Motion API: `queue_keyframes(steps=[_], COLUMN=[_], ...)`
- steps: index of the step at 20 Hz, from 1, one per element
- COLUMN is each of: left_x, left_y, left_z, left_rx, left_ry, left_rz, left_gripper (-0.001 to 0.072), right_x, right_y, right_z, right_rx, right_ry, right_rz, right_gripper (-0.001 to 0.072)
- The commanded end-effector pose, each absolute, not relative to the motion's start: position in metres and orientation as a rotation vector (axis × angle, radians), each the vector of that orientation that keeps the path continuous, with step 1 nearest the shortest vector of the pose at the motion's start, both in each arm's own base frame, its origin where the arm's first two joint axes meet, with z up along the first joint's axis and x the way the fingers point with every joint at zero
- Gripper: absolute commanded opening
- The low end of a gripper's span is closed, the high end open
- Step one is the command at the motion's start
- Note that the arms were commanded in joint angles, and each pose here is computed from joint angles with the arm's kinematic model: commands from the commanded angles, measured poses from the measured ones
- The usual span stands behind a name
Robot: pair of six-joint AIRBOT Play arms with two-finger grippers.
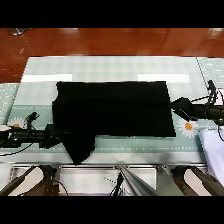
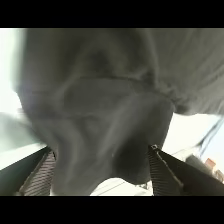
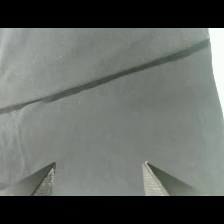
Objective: Fold the shirts.
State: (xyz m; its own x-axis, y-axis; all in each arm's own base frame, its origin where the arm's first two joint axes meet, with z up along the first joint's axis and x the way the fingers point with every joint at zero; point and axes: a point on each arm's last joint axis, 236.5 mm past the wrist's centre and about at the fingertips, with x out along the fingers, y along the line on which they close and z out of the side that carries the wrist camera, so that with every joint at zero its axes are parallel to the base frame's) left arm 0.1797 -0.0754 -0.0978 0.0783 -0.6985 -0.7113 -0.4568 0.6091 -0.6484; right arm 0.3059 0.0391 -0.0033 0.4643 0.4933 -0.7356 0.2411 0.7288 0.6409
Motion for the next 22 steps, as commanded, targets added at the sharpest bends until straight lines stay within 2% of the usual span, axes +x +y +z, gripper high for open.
queue_keyframes(steps=[1,2,3,5,7,10,15,22], left_x=[0.181,0.178,0.176,0.171,0.177,0.19,0.191,0.19], left_y=[-0.091,-0.097,-0.101,-0.103,-0.1,-0.095,-0.096,-0.096], left_z=[-0.115,-0.118,-0.117,-0.112,-0.106,-0.1,-0.099,-0.099], left_rx=[-0.904,-0.866,-0.836,-0.828,-0.842,-0.873,-0.879,-0.884], left_ry=[1.595,1.609,1.616,1.627,1.609,1.567,1.567,1.57], left_rz=[-0.257,-0.281,-0.316,-0.362,-0.373,-0.361,-0.356,-0.354], left_gripper=[0.07,0.0555,0.0029,0.0021,0.0021,0.0021,0.0021,0.0022], right_x=[0.305,0.302,0.299,0.279,0.235,0.186,0.168,0.2], right_y=[0.037,0.028,0.011,-0.035,-0.065,-0.054,-0.018,0.022], right_z=[-0.005,-0.009,-0.015,-0.031,-0.051,-0.066,-0.084,-0.101], right_rx=[0.789,0.791,0.794,0.794,0.763,0.734,0.739,0.774], right_ry=[1.114,1.124,1.129,1.168,1.317,1.522,1.657,1.644], right_rz=[0.155,0.117,0.057,-0.113,-0.268,-0.276,-0.159,-0.004], right_gripper=[0.0627,0.0627,0.0627,0.0627,0.0627,0.0627,0.0627,0.0627])
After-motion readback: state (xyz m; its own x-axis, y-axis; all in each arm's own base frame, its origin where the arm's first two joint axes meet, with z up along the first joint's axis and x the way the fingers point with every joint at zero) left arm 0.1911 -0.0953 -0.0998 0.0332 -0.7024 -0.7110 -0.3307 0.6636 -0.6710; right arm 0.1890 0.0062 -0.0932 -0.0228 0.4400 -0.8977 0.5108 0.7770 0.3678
